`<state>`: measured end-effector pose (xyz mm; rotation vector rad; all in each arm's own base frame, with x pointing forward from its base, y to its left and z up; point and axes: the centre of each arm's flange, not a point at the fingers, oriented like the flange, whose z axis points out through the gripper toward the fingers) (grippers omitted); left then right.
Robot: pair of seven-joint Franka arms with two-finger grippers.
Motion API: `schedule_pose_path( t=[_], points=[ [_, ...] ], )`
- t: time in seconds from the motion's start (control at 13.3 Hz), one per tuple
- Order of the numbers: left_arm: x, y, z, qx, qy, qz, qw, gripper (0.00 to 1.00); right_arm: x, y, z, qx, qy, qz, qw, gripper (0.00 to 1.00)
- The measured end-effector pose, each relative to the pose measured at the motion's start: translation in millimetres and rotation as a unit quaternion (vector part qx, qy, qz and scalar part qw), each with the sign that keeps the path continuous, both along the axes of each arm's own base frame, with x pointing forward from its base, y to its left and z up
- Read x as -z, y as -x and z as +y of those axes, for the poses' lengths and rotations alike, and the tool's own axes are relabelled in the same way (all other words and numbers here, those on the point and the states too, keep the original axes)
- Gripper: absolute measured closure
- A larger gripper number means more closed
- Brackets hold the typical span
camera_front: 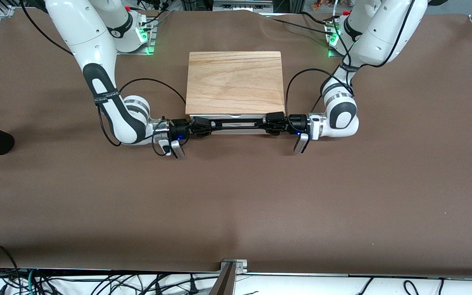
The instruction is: Pull top drawer with both arms simultaneously
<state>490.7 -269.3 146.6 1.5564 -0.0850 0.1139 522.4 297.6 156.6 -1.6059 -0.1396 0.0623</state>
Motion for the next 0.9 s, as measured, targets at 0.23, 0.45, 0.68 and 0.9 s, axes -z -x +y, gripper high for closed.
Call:
schedule_pose_path(
  t=[0.23,0.45,0.68,0.9],
  points=[
    [1.0,-0.8,0.2,0.000,0.002,0.001,1.000,0.79,1.4,-2.8,0.4,-0.005,-0.003,0.001,1.000,0.82],
    [2.4,-3.0,0.5,0.000,0.005,0.001,1.000,0.79,1.2,-7.2,0.8,-0.010,-0.002,0.002,1.000,0.82],
    [2.7,-12.4,1.3,-0.003,0.007,0.001,1.000,0.79,0.4,-17.6,1.7,-0.010,-0.001,0.004,1.000,0.82],
    [3.6,-17.8,1.6,-0.004,0.010,0.001,1.000,0.79,-0.6,-23.9,2.1,-0.012,0.000,0.004,1.000,0.82]
  ],
)
